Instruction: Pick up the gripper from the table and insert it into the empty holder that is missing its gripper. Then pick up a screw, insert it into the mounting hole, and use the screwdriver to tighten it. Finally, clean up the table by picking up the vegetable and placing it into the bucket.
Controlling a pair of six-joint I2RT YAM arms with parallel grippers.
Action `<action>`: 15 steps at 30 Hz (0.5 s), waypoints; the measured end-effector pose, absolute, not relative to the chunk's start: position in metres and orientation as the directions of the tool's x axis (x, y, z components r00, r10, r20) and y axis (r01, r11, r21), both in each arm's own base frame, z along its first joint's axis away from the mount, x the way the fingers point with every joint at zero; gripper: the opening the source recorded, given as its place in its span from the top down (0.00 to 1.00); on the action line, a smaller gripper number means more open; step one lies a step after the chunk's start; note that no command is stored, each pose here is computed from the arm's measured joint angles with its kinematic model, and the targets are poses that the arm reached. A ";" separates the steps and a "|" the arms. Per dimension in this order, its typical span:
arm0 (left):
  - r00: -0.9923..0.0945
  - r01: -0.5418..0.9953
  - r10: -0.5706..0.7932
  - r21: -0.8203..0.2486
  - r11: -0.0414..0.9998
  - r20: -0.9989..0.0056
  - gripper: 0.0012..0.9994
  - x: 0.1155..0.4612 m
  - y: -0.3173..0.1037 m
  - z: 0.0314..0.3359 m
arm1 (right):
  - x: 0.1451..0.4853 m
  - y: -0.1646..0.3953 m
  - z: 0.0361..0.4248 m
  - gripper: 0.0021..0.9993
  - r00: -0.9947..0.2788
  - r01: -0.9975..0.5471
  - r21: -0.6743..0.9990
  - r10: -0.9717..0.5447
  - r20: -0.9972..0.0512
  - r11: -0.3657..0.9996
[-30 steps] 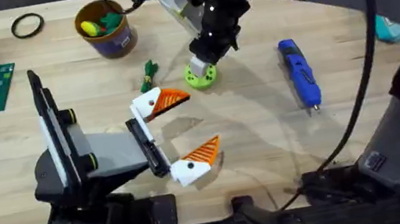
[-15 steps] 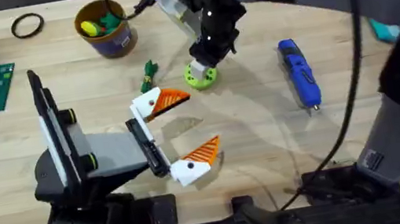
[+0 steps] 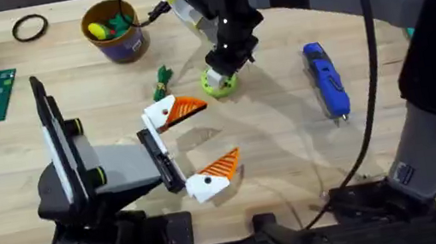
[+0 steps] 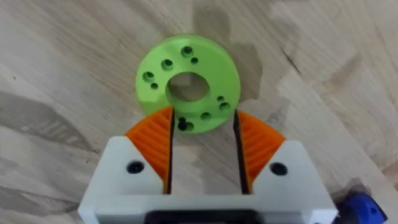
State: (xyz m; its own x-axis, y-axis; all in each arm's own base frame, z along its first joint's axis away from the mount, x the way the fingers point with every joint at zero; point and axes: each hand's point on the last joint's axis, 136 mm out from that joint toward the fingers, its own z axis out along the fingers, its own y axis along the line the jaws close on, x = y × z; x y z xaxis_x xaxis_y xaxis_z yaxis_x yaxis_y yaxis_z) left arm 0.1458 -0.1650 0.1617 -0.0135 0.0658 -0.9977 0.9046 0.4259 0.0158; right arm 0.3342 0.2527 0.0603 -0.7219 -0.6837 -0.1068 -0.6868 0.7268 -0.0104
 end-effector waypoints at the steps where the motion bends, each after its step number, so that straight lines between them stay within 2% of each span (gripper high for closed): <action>1: -0.014 0.905 0.066 0.016 0.426 -0.998 0.01 0.146 -0.165 0.162 | 0.334 0.253 0.060 0.47 -0.723 -0.685 -0.008 -0.682 -0.107 0.728; 15: -0.014 0.905 0.066 0.016 0.426 -0.998 0.01 0.146 -0.165 0.162 | 0.327 0.255 0.060 0.47 -0.735 -0.675 -0.002 -0.672 -0.091 0.738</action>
State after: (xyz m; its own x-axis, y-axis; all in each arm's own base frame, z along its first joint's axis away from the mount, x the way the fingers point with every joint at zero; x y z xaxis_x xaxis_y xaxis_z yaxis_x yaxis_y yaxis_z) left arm 0.1458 -0.1650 0.1617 -0.0137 0.0658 -0.9977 0.9046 0.4259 0.0157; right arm 0.3273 0.2552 0.0598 -0.7350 -0.6719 -0.0910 -0.6746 0.7382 -0.0017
